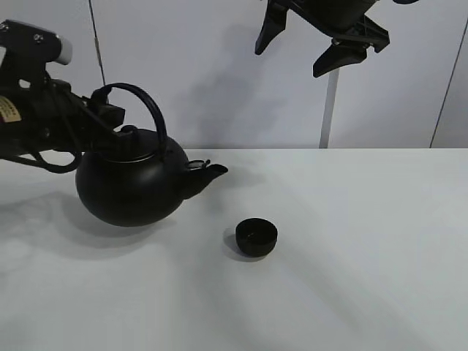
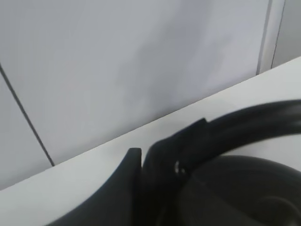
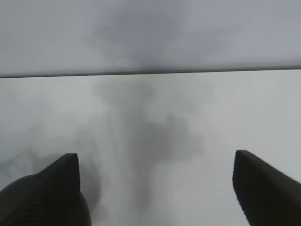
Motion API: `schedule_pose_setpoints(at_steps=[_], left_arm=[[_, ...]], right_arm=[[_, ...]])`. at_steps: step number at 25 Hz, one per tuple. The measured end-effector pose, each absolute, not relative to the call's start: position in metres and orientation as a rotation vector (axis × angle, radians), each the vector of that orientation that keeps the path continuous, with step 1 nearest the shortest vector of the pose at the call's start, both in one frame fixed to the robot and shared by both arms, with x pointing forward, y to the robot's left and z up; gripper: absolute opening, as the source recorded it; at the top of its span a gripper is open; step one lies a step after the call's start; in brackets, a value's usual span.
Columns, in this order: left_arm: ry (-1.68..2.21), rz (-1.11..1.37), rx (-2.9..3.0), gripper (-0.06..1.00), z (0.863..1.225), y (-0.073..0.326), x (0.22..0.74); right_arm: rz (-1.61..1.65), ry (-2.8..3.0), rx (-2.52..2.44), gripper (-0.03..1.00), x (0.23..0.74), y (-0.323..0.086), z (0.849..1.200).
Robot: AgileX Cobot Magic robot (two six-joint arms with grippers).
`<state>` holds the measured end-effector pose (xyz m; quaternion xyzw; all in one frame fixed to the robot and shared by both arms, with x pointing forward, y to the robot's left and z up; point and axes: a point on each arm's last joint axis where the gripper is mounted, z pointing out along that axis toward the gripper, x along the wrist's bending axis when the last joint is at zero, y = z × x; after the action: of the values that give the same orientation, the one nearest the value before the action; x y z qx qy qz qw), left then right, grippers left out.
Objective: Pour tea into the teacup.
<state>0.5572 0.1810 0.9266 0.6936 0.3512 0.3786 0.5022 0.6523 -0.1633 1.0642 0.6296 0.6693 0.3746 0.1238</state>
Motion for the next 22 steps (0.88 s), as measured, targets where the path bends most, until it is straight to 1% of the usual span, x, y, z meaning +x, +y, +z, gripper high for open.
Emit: schedule_pose_setpoints(at_steps=[8,22], left_arm=[[0.697,0.930,1.785,0.09,0.934,0.150,0.560],[0.748,0.968,1.800,0.09,0.938,0.145,0.579]], right_arm=[[1.092,1.951,1.836,0.61,0.652,-0.163,1.064],[1.092,1.951,1.836,0.61,0.652,-0.163,1.064]])
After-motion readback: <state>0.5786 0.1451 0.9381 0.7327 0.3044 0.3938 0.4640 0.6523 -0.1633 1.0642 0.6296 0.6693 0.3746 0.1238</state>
